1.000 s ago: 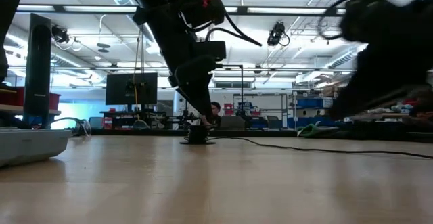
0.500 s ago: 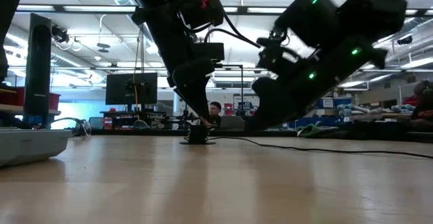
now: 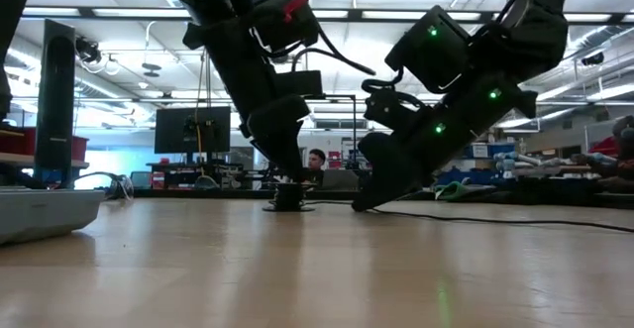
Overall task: Coil cords
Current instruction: Uncoil the black wire from the spool
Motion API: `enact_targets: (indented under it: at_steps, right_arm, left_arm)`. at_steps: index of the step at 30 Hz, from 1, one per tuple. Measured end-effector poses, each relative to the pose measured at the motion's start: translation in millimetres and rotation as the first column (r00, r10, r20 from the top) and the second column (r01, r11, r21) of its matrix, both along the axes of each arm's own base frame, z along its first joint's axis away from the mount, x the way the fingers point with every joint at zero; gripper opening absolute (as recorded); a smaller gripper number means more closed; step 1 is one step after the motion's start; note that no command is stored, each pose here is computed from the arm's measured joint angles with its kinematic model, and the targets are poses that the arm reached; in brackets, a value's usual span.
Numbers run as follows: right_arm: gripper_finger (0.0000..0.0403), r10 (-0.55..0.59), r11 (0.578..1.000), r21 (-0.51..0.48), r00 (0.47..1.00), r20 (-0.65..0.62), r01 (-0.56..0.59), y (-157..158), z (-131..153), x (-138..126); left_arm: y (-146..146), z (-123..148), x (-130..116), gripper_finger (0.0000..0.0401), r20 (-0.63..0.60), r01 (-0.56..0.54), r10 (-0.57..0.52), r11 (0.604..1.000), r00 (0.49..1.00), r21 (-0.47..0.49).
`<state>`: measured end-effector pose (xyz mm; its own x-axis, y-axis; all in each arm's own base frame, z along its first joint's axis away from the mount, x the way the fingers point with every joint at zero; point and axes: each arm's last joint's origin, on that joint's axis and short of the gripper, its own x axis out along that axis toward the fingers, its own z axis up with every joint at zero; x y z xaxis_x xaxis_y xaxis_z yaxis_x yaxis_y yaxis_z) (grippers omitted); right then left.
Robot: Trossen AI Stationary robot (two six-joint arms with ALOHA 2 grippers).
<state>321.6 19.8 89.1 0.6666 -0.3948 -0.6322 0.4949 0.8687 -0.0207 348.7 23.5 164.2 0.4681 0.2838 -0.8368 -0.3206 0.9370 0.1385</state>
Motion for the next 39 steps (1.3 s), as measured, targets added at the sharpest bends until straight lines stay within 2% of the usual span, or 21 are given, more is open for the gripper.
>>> enact_targets:
  at_steps: [2,4,9,15,24,28,33,39]
  right_arm:
    - [0.0036,0.028,1.0,-0.009,1.0,-0.013,-0.028,6.0,-0.5,-0.7]
    - [0.0014,0.046,0.999,-0.008,0.999,-0.028,-0.047,11.9,0.0,-2.6]
    - [0.0004,0.052,0.998,0.044,0.994,-0.098,-0.048,37.1,8.5,-19.1]
    - [0.0002,0.088,0.989,0.131,0.976,-0.198,-0.063,75.2,32.9,-58.4]
    - [0.0001,0.091,0.96,0.276,0.983,-0.161,-0.044,123.1,66.9,-108.1]
    - [0.0001,0.041,0.962,0.271,0.977,-0.208,0.017,135.2,71.7,-126.2]
    - [0.0,0.01,0.961,0.274,0.986,-0.167,0.037,142.1,69.6,-127.9]
    - [0.0003,-0.009,0.964,0.264,0.992,-0.129,0.043,140.6,52.4,-105.3]
  left_arm:
    - [0.0,0.0,0.1,0.023,0.001,0.001,-0.001,1.0,1.0,0.0]
    - [0.0,-0.1,0.3,0.023,0.005,0.004,-0.004,1.0,1.0,0.002]
    - [0.0,-0.5,0.1,0.023,0.001,0.008,-0.008,1.0,1.0,0.003]
    - [-0.2,2.5,-3.6,0.023,-0.016,0.009,-0.009,1.0,1.0,0.003]
    - [0.3,-1.2,-6.2,0.023,-0.046,0.001,0.0,1.0,0.999,0.012]
    - [0.2,0.6,-5.8,0.023,-0.039,0.0,0.001,1.0,0.999,0.012]
    - [-0.7,2.8,-2.2,0.023,0.002,-0.003,0.003,1.0,1.0,-0.007]
    - [-14.6,10.3,8.6,0.023,0.122,0.069,-0.056,0.993,0.991,-0.099]
